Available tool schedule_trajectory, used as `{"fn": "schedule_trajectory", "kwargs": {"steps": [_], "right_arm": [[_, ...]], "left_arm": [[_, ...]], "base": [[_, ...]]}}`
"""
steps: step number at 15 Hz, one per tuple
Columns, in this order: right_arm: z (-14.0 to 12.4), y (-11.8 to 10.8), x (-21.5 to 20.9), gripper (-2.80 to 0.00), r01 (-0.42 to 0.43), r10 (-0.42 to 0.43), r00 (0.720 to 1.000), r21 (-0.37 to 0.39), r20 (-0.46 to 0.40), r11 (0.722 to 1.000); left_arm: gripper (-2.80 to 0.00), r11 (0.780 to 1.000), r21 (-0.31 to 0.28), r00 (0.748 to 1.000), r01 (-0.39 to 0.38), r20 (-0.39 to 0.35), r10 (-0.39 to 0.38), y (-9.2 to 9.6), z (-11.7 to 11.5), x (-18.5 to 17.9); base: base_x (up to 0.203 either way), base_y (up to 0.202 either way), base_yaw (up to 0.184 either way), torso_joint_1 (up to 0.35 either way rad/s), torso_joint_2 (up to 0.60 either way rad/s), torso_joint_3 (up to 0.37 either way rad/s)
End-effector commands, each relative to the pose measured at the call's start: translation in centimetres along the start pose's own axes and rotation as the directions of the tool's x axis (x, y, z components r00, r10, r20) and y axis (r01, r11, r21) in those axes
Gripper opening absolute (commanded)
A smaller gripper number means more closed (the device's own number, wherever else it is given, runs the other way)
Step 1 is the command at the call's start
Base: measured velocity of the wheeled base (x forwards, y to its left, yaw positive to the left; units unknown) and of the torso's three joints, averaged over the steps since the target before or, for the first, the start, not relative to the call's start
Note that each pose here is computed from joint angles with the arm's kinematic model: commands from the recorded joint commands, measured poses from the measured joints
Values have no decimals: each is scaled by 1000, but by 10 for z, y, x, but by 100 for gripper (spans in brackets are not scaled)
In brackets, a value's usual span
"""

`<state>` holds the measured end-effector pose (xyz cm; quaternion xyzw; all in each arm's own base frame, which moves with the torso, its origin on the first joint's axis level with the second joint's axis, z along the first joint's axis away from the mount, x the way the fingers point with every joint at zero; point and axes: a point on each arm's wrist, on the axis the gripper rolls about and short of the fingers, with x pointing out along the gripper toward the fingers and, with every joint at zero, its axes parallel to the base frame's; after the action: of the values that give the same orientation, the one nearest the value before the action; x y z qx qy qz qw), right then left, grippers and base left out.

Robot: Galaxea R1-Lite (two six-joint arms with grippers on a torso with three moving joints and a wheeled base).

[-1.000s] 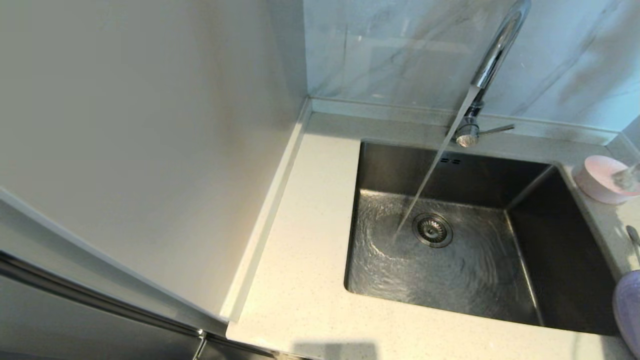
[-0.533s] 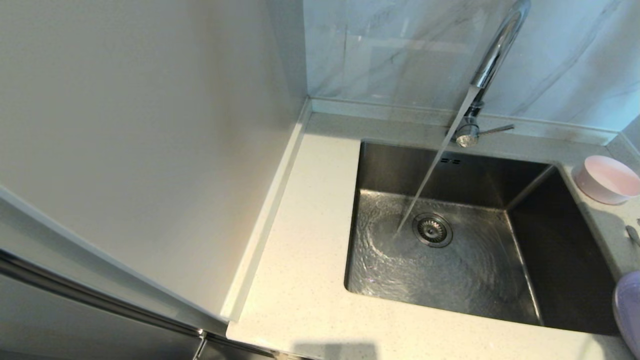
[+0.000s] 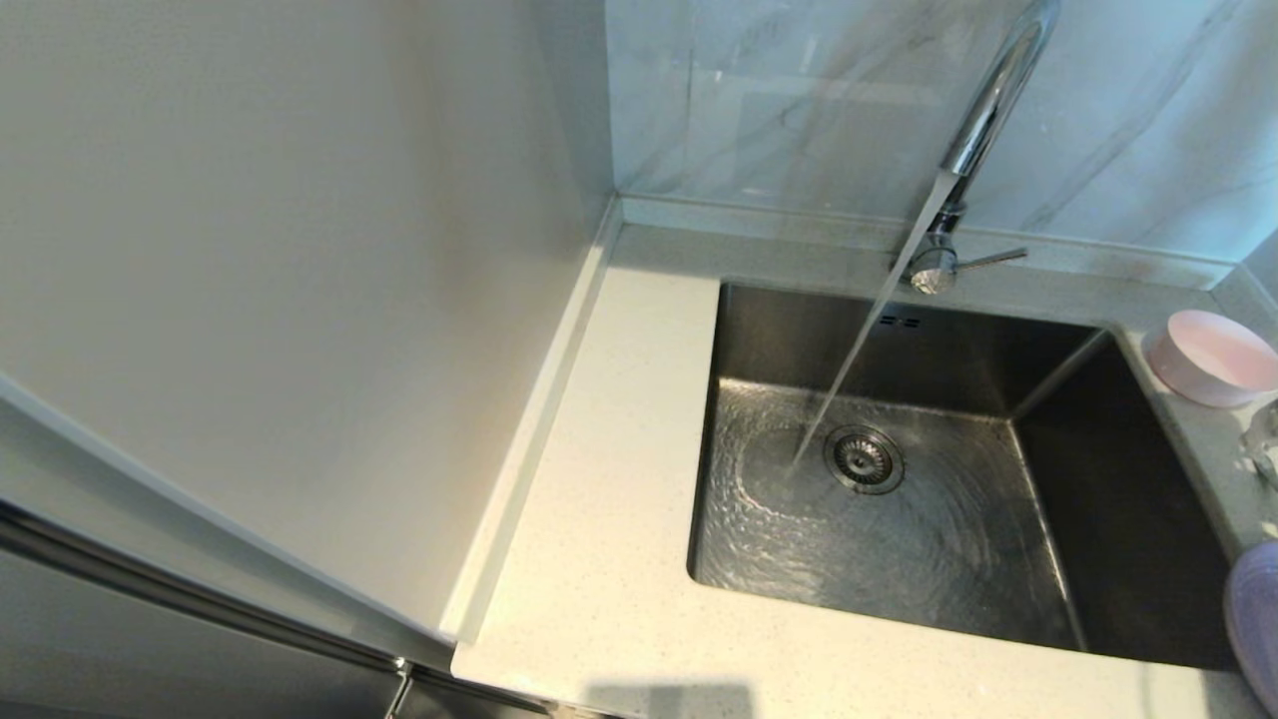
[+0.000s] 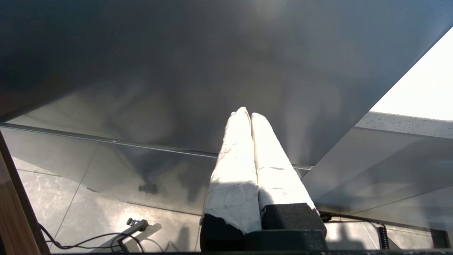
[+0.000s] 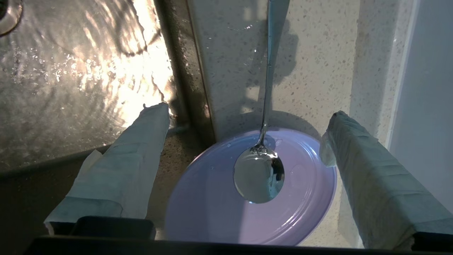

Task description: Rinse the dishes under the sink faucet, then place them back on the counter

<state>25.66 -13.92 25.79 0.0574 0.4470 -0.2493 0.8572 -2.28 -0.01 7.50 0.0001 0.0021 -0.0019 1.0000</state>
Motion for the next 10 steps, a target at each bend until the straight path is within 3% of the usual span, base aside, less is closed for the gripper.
{"fn": "schedule_trajectory", "kwargs": {"steps": [1, 10], "right_arm": [[1, -5, 26, 0, 9, -9, 998, 7, -68, 1000], [1, -22, 62, 0, 33, -30, 987, 18, -157, 999]], "left_arm": [[-280, 1000, 0, 1000, -1, 0, 1, 0, 0, 0], [-280, 1000, 0, 1000, -1, 0, 1, 0, 0, 0]], "base": [[0, 0, 0, 0, 0, 0], [0, 0, 0, 0, 0, 0]]}}
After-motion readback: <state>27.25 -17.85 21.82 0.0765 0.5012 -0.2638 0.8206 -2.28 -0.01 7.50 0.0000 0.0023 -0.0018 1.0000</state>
